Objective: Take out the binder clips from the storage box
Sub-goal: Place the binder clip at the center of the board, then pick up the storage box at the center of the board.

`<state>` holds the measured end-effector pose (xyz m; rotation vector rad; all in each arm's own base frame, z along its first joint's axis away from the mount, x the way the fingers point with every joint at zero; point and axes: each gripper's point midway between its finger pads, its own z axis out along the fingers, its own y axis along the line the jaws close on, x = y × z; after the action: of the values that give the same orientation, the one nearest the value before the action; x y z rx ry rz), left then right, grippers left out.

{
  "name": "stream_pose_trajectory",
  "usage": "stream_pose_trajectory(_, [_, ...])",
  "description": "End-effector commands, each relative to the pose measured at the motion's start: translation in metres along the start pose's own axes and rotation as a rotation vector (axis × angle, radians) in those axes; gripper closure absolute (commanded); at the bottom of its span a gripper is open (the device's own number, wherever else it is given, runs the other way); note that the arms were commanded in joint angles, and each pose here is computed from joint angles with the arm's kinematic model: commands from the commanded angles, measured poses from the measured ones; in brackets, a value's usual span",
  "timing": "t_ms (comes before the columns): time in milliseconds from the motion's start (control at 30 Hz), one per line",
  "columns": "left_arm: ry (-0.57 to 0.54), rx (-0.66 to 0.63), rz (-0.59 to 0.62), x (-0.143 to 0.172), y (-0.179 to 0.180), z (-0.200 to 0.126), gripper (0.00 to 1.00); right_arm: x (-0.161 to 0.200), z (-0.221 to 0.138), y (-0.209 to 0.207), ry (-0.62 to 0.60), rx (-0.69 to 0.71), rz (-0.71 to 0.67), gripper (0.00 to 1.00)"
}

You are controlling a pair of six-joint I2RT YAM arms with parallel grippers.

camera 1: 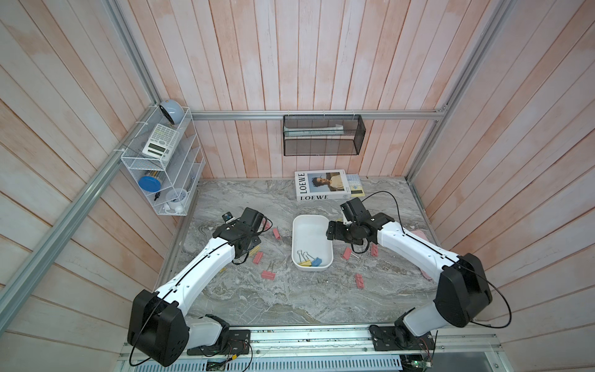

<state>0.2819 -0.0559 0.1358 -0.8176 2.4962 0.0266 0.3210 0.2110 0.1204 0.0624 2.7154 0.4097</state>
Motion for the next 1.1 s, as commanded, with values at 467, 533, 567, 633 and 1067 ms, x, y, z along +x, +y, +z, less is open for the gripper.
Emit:
stream_pose_trajectory(467, [0.138, -0.183, -0.036, 0.090, 0.100, 0.066, 1.00, 0.025, 0.051, 0.008, 0.235, 0.077, -0.107, 0.52])
stream_pose_trajectory(533, [0.141, -0.182, -0.036, 0.092, 0.102, 0.067, 0.96, 0.026, 0.054, 0.008, 0.253, 0.085, -0.112, 0.57])
stream_pose_trajectory(567, [0.139, -0.179, -0.037, 0.092, 0.102, 0.067, 0.91, 0.028, 0.056, 0.007, 0.265, 0.091, -0.112, 0.60])
stream_pose_trajectory(633, [0.135, -0.173, -0.041, 0.091, 0.102, 0.066, 0.73, 0.031, 0.059, 0.007, 0.287, 0.094, -0.113, 0.66])
stream_pose_trajectory(1067, [0.037, -0.091, -0.043, 0.055, 0.087, 0.026, 0.40, 0.046, 0.042, 0.007, 0.454, 0.105, -0.103, 1.00])
